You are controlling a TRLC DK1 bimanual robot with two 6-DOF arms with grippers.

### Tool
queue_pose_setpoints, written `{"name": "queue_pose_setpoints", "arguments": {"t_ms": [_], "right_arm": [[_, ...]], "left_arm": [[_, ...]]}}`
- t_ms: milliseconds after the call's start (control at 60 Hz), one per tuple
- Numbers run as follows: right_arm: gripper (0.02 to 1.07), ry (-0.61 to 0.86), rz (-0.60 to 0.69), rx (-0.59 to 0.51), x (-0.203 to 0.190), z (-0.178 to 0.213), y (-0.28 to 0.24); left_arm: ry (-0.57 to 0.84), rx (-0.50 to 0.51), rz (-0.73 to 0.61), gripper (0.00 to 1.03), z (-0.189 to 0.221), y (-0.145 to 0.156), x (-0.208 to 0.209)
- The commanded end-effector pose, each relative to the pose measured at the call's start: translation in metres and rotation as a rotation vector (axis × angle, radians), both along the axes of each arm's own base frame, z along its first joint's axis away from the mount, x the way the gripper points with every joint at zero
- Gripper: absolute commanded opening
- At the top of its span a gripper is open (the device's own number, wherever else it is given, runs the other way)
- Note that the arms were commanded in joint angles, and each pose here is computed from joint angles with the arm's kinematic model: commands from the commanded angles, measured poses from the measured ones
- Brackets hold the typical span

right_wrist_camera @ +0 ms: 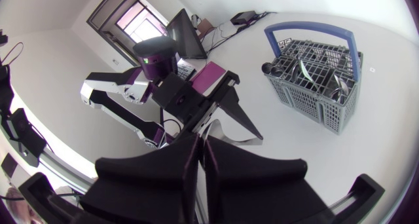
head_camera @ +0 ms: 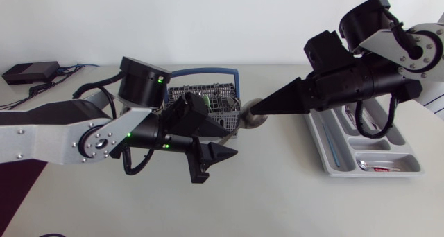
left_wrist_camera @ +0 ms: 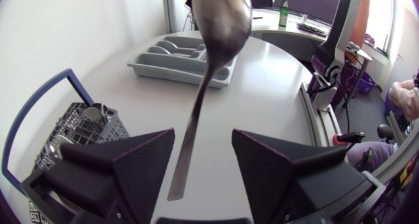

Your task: Transfer all utensils from the basket to the drawer tray.

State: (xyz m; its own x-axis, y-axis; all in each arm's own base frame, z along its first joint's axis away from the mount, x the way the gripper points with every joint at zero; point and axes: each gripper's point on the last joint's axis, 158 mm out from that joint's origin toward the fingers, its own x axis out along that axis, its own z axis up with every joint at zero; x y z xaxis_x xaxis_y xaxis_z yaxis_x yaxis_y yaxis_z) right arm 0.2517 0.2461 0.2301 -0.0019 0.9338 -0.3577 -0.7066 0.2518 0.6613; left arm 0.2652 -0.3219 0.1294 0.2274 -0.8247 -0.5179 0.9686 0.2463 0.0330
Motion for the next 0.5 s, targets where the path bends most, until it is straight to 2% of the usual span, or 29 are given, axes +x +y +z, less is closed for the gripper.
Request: {"name": "queue_pose_setpoints", "arguments": {"t_ms": [0, 100, 200, 317, 433, 483], "right_arm": [[0.10, -0.009, 0.016, 0.015, -0.007, -0.004, -0.003], [0.10, -0.012, 0.018, 0.016, -0.009, -0.005, -0.004], [0.10, -0.020, 0.023, 0.019, -0.013, -0.005, -0.005], [0.10, -0.023, 0.027, 0.023, -0.017, -0.004, -0.005], [0.10, -0.025, 0.027, 0.021, -0.018, -0.006, -0.006], [0.10, -0.022, 0.027, 0.021, -0.019, -0.007, -0.006]], "left_arm": [[0.022, -0.006, -0.015, 0.51, 0.001, -0.005, 0.001], [0.012, -0.004, -0.013, 0.46, 0.001, -0.003, 0.004], [0.011, -0.016, -0.021, 0.35, 0.004, -0.001, 0.006], [0.015, -0.009, -0.026, 0.33, 0.001, 0.000, 0.004], [0.013, -0.006, -0.035, 0.25, 0.000, -0.001, 0.001], [0.011, -0.006, -0.037, 0.24, 0.000, -0.001, 0.001]]}}
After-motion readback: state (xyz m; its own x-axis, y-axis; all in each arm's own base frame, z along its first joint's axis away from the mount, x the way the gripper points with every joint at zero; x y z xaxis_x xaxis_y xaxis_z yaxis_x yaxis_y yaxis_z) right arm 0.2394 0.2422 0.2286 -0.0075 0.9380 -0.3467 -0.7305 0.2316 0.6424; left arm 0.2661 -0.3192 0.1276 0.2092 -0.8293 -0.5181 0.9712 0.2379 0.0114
